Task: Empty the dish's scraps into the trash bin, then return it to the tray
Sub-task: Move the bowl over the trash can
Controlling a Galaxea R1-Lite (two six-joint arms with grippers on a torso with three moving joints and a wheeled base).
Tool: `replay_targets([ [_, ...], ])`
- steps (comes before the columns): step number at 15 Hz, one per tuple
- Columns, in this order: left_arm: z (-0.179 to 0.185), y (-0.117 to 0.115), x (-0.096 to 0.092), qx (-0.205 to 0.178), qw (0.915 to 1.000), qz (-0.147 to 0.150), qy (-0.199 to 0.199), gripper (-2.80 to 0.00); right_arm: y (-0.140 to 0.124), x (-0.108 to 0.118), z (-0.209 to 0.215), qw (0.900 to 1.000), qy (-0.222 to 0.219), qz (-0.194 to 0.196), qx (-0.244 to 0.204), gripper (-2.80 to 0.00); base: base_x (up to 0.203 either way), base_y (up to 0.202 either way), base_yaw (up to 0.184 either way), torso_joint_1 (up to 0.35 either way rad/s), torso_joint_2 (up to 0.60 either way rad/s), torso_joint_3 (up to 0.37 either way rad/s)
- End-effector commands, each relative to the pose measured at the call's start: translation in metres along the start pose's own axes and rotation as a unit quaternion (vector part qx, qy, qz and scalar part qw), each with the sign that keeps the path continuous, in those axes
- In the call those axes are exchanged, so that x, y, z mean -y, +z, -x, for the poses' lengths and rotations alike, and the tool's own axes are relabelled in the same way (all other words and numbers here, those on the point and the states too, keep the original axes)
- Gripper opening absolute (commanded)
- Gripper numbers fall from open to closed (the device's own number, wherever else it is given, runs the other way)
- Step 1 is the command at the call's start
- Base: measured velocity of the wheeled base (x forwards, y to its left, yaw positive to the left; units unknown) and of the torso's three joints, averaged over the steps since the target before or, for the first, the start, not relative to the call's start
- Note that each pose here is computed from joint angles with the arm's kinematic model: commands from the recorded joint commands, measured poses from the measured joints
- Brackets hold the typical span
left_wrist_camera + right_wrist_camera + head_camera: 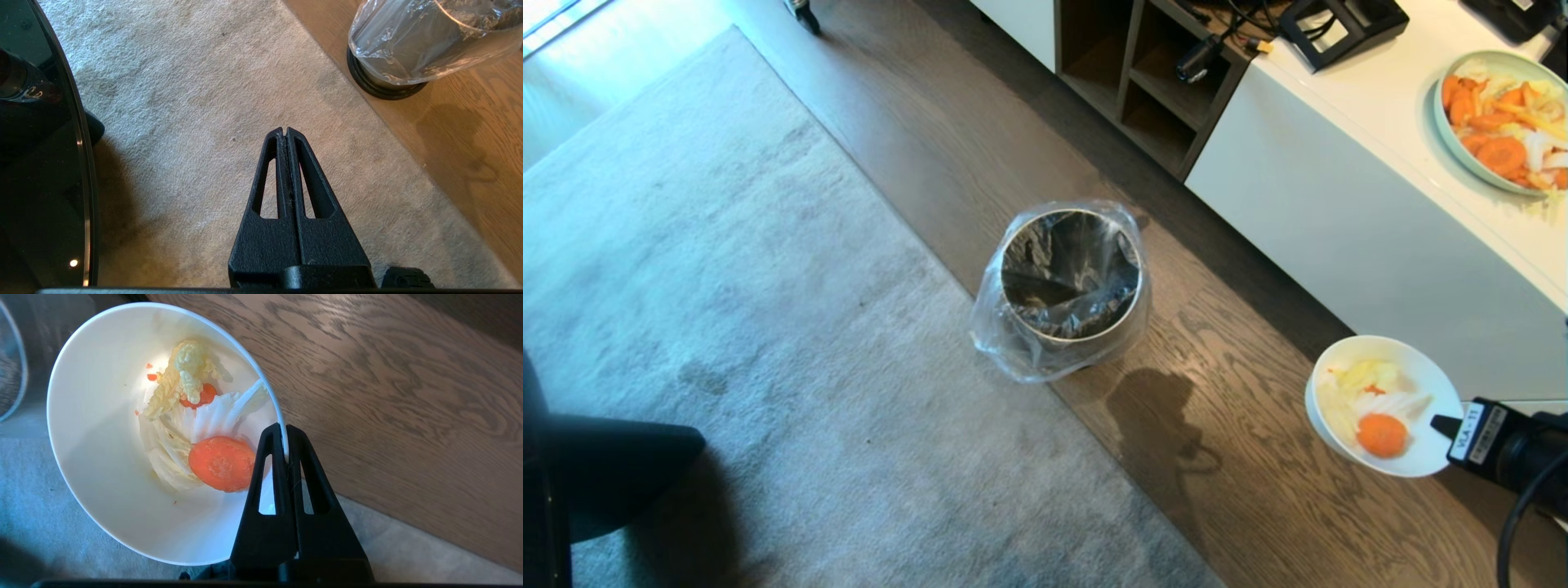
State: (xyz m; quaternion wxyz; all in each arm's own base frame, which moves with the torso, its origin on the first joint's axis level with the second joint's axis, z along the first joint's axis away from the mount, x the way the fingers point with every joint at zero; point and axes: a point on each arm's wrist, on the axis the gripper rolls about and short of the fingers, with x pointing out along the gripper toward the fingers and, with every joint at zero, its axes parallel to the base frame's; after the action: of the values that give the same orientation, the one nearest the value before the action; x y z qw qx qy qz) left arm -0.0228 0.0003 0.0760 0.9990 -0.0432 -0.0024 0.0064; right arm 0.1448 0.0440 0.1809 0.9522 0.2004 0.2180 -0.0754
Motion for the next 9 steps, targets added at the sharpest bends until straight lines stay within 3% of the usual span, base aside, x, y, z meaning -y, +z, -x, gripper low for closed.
replay_targets([
  [1, 0.000, 0.000, 0.000, 0.000, 1.0000, 0.001, 0.000, -2.80, 0.005, -0.006, -0.004, 0.999, 0.025, 0.010, 0.020, -2.80, 0.000, 0.000, 0.000, 0.000, 0.00, 0.000],
  [4, 0.000, 0.000, 0.000, 0.000, 1.0000, 0.001, 0.000, -2.80, 0.022, -0.021, -0.012, 0.998, 0.045, 0.016, 0.033, -2.80, 0.000, 0.000, 0.000, 0.000, 0.00, 0.000],
  [9, 0.000, 0.000, 0.000, 0.001, 1.0000, 0.001, 0.000, -2.80, 0.058, -0.067, -0.048, 0.995, 0.065, 0.045, 0.055, -2.80, 0.000, 0.000, 0.000, 0.000, 0.00, 0.000],
])
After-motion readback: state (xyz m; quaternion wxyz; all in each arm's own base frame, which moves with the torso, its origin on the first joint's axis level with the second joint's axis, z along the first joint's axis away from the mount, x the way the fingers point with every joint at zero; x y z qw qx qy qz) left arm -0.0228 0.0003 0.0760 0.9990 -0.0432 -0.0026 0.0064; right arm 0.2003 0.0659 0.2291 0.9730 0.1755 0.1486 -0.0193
